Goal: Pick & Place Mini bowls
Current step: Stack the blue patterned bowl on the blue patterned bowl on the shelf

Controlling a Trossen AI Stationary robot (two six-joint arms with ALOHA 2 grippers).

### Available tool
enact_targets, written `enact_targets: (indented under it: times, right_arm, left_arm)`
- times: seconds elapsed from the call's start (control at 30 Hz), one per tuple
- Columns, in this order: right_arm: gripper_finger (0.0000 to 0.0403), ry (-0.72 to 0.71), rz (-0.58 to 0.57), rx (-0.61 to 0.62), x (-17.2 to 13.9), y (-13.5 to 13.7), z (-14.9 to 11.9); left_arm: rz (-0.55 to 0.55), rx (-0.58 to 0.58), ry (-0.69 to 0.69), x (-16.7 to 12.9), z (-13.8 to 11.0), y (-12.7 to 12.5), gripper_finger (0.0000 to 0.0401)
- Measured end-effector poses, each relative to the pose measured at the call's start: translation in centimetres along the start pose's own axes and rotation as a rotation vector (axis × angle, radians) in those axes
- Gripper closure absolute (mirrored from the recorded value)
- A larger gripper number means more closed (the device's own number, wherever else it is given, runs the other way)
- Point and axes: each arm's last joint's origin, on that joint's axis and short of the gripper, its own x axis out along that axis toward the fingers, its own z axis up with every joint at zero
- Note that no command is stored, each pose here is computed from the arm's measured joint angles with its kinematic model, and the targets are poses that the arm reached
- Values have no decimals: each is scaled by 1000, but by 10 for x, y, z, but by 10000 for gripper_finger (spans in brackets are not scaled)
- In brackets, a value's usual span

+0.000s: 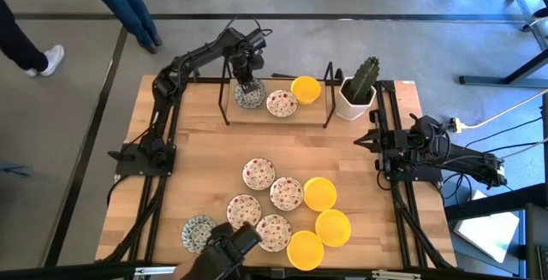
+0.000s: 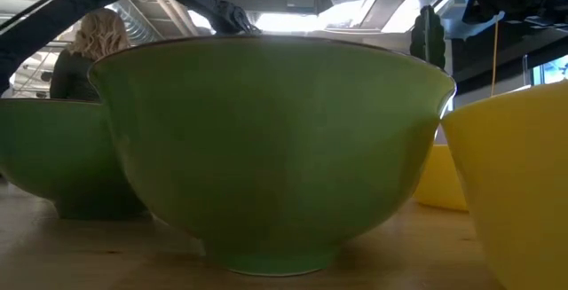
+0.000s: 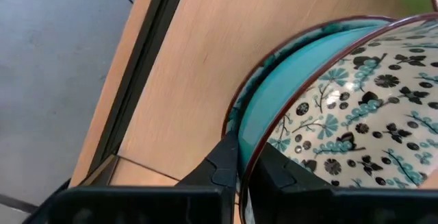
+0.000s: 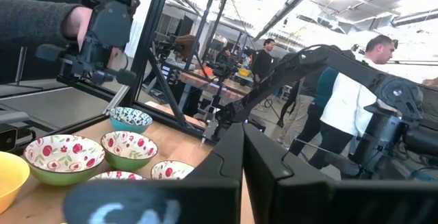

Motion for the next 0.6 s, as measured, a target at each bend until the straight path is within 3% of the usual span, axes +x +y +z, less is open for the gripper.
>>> enact_targets:
  times: [0.33,0.6]
  right_arm:
    - [393,0,0,0,0,0,0]
    - [393,0,0,0,0,0,0]
  left_arm:
    - [-4,8,17,5,1,0,377]
    - [-4,17,32,5,0,-3,319]
